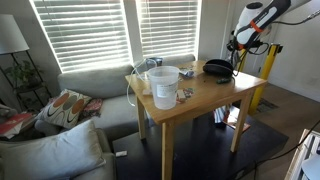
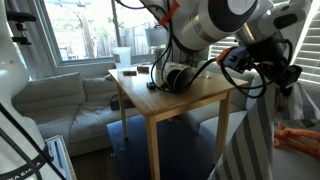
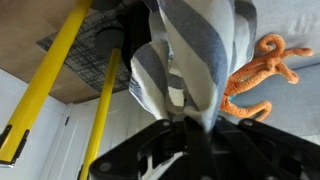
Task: Put the striped towel in the basket
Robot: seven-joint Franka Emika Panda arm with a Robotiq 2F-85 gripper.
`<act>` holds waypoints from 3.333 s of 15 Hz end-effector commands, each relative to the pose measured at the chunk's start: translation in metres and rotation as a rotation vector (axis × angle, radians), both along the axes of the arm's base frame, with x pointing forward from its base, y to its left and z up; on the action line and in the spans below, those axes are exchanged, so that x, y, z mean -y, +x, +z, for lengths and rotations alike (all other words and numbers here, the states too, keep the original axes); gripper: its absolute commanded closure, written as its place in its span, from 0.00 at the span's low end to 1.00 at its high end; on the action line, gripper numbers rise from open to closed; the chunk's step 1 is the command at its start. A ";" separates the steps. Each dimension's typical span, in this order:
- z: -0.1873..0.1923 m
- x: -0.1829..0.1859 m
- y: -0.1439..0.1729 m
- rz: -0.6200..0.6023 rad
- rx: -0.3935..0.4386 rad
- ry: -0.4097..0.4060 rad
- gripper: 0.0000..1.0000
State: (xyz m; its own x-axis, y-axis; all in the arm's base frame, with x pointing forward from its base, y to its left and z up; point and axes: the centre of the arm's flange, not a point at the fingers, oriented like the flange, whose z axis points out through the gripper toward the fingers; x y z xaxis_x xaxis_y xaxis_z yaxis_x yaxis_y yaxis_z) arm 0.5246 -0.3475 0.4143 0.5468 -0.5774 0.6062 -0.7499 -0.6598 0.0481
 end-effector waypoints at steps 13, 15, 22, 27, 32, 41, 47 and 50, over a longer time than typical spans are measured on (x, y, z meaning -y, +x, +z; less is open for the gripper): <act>0.063 0.028 -0.010 -0.043 0.381 -0.140 0.99; 0.063 0.034 -0.011 -0.055 0.380 -0.149 0.99; 0.021 0.026 0.016 -0.066 0.309 -0.103 0.99; -0.014 0.028 0.043 -0.105 0.303 -0.080 0.99; -0.055 0.026 0.061 -0.111 0.248 -0.085 0.99; -0.148 0.022 0.075 -0.117 -0.004 -0.109 0.99; -0.180 0.016 0.075 -0.083 -0.138 -0.071 0.99; -0.182 0.017 0.073 -0.073 -0.175 -0.069 0.99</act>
State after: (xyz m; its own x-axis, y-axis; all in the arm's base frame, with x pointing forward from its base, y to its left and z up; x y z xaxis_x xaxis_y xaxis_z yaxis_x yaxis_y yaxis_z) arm 0.5806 -0.3746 0.2614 0.5747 -0.5745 0.5828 -0.7891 -0.5777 0.2087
